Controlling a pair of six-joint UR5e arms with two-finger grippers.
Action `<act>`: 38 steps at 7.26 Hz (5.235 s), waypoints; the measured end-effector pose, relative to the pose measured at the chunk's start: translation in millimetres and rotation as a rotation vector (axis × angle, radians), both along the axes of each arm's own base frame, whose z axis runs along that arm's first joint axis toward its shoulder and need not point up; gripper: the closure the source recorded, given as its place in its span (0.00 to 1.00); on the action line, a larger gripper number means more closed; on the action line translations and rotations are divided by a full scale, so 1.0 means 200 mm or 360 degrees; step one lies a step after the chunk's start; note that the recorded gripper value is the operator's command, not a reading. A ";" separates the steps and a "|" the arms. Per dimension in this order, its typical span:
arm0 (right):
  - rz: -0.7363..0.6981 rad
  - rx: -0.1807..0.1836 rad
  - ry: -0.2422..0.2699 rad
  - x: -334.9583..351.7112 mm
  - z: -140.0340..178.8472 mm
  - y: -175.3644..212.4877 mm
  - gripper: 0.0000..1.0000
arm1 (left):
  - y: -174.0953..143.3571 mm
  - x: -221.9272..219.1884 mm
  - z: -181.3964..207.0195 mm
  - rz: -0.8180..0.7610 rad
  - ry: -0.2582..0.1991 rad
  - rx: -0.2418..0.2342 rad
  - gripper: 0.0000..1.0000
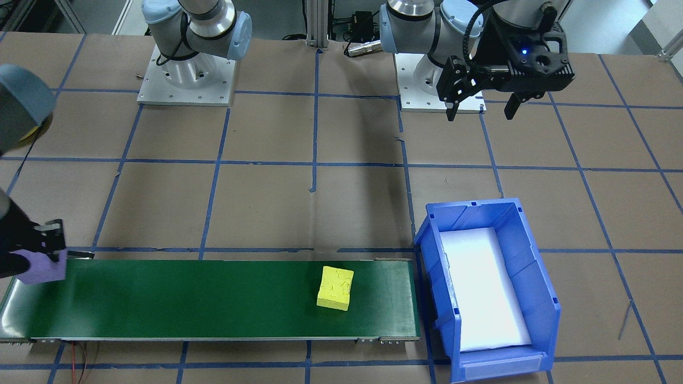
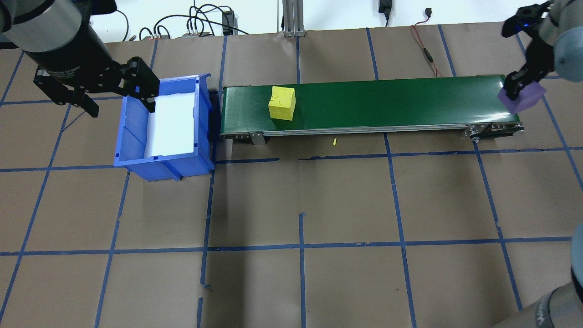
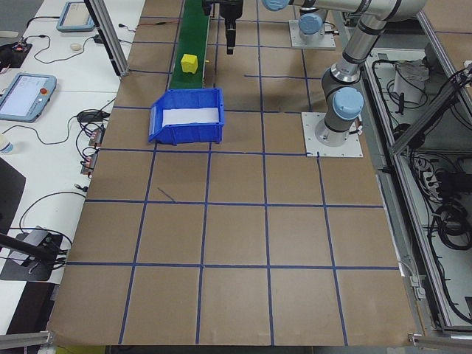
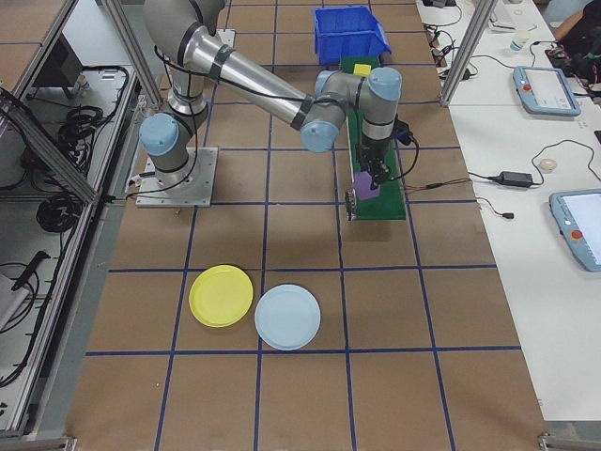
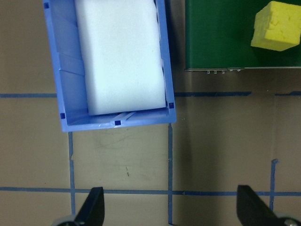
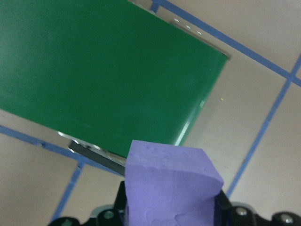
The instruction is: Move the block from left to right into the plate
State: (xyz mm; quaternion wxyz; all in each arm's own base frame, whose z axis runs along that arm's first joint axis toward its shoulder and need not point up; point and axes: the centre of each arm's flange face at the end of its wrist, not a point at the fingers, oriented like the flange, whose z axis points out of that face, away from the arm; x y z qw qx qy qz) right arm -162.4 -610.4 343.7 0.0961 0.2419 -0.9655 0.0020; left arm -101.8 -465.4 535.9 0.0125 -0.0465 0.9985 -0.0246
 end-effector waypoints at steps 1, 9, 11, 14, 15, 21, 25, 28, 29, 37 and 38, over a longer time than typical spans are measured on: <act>0.0082 0.0020 0.0028 -0.27 0.01 0.08 0.49 | 0.00 0.03 0.01 0.0034 0.0014 -0.0009 0.00; 0.0122 0.0087 0.0025 -1.65 -0.43 1.17 0.00 | 0.01 -0.07 -0.02 0.0031 0.0011 0.0011 0.00; 0.0101 0.0016 -0.0039 -1.64 -0.47 1.19 0.00 | 0.01 -0.07 -0.02 0.0031 0.0011 0.0008 0.00; -0.0042 -0.0056 -0.0078 -1.59 -0.46 1.16 0.03 | -0.01 -0.07 -0.03 0.0035 0.0012 0.0009 0.00; -0.0063 -0.0080 -0.0086 -1.52 -0.43 1.08 0.04 | -0.01 -0.07 -0.02 0.0036 0.0012 0.0004 0.00; -0.0205 -0.0267 -0.0280 0.05 -0.02 0.22 0.03 | -0.01 -0.07 -0.03 0.0022 0.0012 0.0004 0.00; -0.0566 -0.0337 -0.0637 0.97 0.06 -0.01 0.00 | -0.01 -0.07 -0.02 0.0022 0.0012 -0.0002 0.00; -0.0929 -0.0242 -0.0797 1.11 -0.09 -0.18 0.00 | -0.01 -0.07 -0.02 0.0022 0.0012 -0.0002 0.00; -0.0999 -0.0203 -0.0818 1.12 -0.15 -0.20 0.00 | -0.01 -0.07 -0.02 0.0022 0.0012 -0.0002 0.00; -0.0752 -0.0135 -0.0559 1.06 -0.39 -0.19 0.67 | -0.01 -0.08 -0.03 0.0020 0.0012 0.0000 0.00; -0.0522 -0.0161 -0.0363 0.98 -0.35 -0.17 0.67 | -0.01 -0.08 -0.03 0.0020 0.0012 0.0000 0.00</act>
